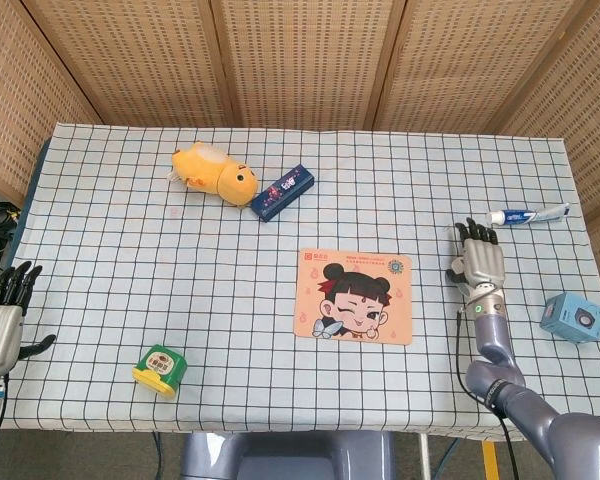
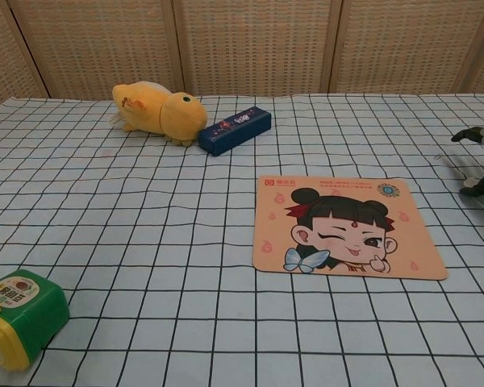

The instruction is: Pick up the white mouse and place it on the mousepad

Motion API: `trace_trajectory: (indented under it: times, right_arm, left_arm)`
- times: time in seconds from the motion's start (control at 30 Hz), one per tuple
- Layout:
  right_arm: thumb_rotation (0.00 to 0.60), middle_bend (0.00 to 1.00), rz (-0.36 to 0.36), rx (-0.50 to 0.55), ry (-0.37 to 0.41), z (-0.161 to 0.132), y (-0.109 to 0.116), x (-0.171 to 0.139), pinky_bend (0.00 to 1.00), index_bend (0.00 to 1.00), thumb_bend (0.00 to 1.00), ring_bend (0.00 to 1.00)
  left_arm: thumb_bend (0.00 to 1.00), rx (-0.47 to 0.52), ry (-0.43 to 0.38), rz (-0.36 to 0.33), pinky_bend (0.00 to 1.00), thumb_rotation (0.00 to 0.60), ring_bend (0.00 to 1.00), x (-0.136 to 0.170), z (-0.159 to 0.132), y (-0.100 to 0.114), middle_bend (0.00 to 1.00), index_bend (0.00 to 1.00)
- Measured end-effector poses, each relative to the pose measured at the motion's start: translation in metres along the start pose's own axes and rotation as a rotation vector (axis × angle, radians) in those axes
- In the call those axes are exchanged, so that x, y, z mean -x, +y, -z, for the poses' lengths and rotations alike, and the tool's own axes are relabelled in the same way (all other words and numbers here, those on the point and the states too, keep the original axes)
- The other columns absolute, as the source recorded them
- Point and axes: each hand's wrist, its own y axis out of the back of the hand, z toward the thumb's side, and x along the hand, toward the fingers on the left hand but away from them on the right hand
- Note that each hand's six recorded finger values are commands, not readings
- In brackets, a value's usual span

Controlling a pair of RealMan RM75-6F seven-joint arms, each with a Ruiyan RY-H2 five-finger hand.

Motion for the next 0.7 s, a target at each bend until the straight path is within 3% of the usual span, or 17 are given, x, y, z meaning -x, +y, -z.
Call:
trace_trajectory:
  times: [0.7]
  right_arm:
    - [0.600,0.00,-0.010,-0.015,-0.110,0.025,0.013,0.021,0.00,0.14,0.43,0.00]
  left_arm:
    - [0.03,-0.012,-0.007,0.000,0.00,0.600,0.00,-0.001,-0.003,-0.002,0.00,0.00]
